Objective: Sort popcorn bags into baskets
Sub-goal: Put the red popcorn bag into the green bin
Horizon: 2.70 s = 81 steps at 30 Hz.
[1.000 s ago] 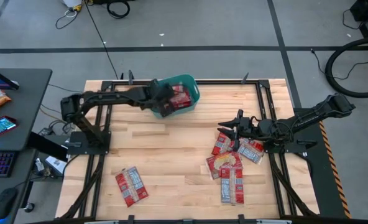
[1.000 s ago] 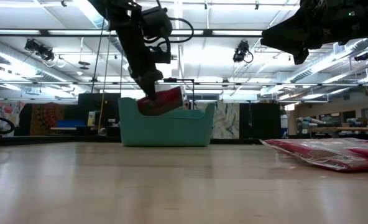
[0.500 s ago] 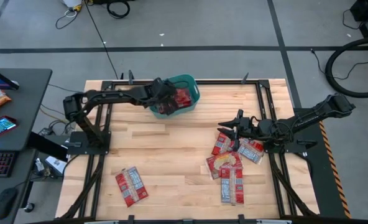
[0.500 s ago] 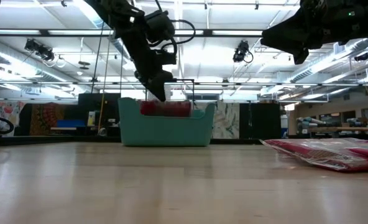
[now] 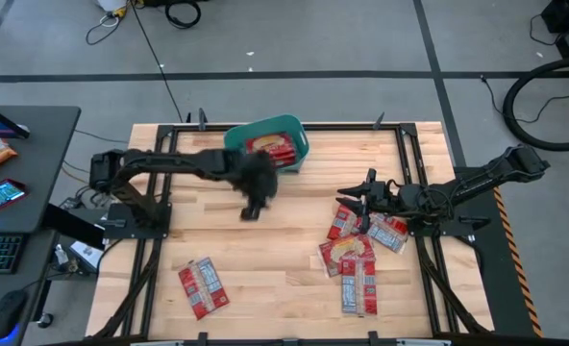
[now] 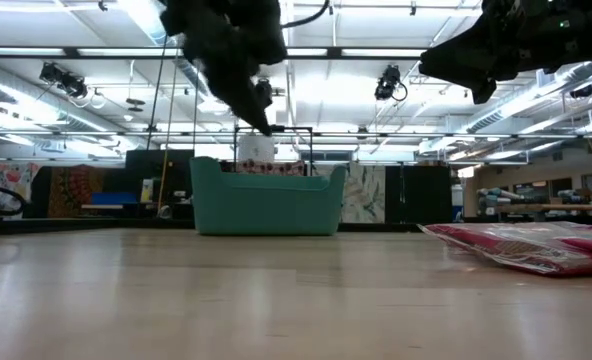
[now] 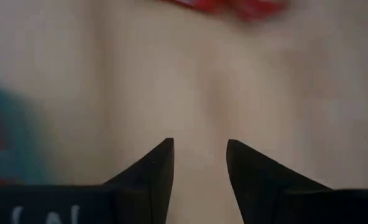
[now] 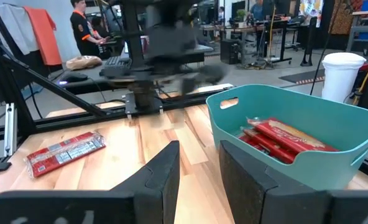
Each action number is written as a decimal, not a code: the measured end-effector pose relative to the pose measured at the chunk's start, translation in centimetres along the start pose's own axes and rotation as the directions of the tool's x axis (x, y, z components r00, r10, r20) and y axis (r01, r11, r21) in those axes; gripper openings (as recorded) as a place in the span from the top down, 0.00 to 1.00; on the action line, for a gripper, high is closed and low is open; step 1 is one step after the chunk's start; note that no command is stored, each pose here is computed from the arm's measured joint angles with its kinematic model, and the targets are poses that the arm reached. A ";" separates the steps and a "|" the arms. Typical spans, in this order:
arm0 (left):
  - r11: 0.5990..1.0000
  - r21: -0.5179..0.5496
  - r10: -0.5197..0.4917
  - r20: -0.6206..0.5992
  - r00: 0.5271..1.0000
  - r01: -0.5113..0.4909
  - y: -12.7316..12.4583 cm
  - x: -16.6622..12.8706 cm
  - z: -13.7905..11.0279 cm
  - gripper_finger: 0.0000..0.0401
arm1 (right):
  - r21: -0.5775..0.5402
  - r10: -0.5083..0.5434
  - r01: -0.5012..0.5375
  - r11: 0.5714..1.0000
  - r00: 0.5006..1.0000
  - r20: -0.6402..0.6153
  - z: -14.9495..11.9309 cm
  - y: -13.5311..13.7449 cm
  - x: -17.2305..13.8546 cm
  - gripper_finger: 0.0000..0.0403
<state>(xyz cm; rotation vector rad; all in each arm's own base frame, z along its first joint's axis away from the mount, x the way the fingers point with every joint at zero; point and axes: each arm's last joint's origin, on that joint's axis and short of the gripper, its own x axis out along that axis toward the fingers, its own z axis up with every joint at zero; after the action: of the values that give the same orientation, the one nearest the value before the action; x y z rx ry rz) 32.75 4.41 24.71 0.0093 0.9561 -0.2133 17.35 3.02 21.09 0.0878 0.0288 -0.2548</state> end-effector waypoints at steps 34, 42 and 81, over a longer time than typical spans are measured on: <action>0.890 -0.435 -0.152 -0.565 0.811 -0.136 -22.3 2.5 -8.9 0.63 | -0.258 -0.115 0.225 0.939 0.918 0.380 4.1 -2.8 0.3 0.71; 0.894 -0.391 -0.085 -0.628 0.773 -0.219 -24.7 4.0 -10.8 0.63 | -0.217 -0.070 0.166 0.962 0.918 0.391 4.2 -3.2 0.5 0.71; 0.815 0.454 0.579 -0.634 0.512 -0.360 -22.8 3.5 -11.2 0.63 | -0.089 -0.014 0.041 0.995 0.958 0.285 2.5 -2.0 1.6 0.71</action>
<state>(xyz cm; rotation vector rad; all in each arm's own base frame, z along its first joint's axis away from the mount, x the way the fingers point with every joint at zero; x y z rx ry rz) 21.44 -17.38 17.33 0.6710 1.7243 0.2177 18.45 0.51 23.36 -0.0438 -0.2443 -0.2918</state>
